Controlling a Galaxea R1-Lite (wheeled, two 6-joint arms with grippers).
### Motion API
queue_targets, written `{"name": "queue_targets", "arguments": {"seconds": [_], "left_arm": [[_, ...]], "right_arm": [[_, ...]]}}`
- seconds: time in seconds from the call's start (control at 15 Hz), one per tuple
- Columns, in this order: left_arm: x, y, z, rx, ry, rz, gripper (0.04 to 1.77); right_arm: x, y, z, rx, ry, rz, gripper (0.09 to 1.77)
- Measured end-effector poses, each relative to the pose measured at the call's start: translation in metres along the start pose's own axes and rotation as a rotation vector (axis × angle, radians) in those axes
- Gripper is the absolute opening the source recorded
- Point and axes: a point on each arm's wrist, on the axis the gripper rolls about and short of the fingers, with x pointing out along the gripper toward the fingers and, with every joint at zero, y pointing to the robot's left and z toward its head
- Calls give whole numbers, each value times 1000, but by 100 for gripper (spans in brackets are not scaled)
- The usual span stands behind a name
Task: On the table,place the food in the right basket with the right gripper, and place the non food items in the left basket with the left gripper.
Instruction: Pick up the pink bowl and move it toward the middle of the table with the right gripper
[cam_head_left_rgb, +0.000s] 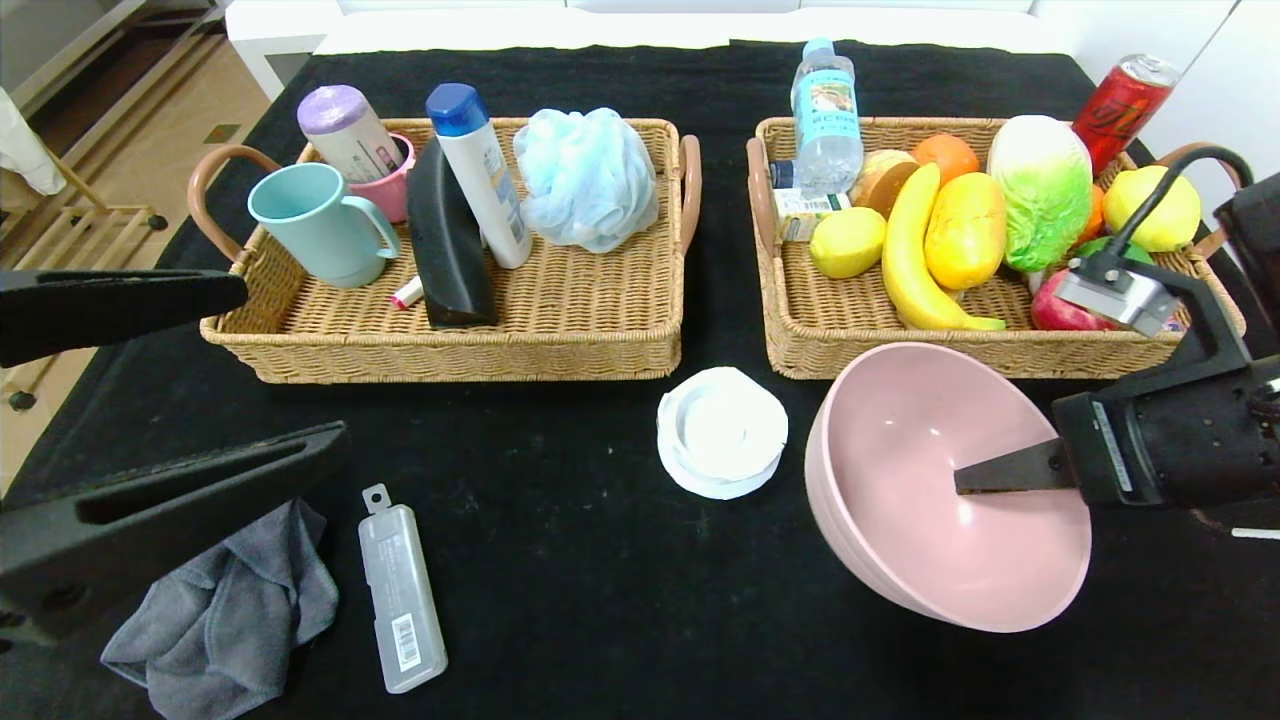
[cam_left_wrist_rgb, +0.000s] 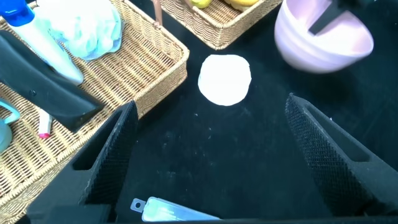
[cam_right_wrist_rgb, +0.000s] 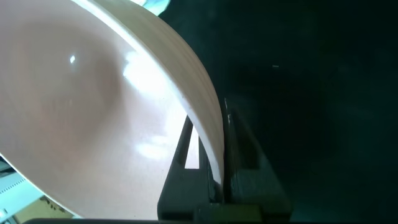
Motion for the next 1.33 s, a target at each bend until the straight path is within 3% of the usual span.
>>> {"name": "queue_targets", "arguments": {"seconds": [0.27,0.47,0.73,1.33], "left_arm": [[1,0,0,0,2,1,172],[2,0,-1,-1,5,0,172],[2,0,-1,-1,7,-1,172],[2,0,-2,-1,9,-3,172]], "right_arm": [[23,23,-5,-34,55,39,22],[41,39,-9,-57,63,31,22],[61,66,-15,-113,69,96,22],[110,118,-29,-230,107,109,22]]}}
